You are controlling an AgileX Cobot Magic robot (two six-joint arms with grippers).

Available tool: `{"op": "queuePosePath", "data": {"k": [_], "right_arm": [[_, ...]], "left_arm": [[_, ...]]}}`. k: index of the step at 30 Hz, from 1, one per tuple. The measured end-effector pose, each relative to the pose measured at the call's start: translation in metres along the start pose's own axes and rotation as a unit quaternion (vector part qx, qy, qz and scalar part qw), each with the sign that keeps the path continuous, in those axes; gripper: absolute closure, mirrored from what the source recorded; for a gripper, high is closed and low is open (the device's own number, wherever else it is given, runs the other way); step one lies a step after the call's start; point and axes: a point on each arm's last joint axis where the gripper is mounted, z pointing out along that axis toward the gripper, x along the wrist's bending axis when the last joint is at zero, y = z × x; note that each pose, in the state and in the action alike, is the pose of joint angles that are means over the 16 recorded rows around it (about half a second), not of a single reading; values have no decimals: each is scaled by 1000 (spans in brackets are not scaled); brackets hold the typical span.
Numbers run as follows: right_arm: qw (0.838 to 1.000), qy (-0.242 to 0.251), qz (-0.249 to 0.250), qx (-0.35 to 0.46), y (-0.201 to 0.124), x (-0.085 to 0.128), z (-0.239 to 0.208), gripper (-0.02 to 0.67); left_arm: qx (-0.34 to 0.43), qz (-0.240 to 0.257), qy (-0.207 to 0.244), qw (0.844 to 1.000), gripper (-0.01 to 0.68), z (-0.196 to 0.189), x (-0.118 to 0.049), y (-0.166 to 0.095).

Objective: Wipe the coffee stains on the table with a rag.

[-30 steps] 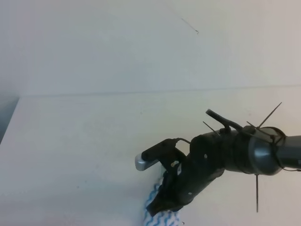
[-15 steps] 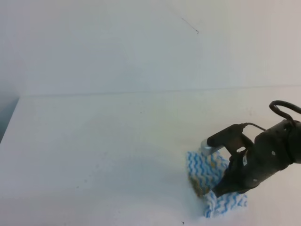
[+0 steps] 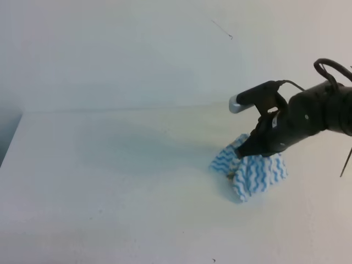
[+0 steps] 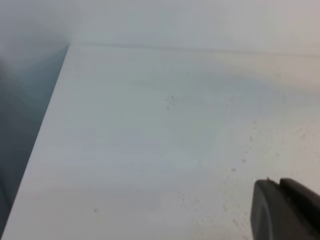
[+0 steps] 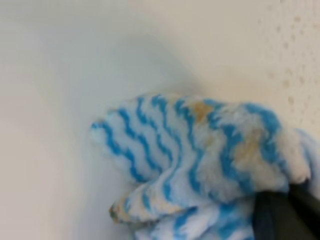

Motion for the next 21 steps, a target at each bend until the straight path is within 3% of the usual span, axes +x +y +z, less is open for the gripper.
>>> {"op": "queuePosePath", "data": {"k": [6,14,21], "right_arm": [[1000,-2,10,5,13,-5,10,645],[999,-1,28,30,7,-11,26,633],[999,1,40,36,6,-14,24,526]], "left_arm": [[0,0,0,1000,677,0,0,0],[1,0,0,1000,677,0,0,0],[2,0,0,1000,677,0,0,0]]}}
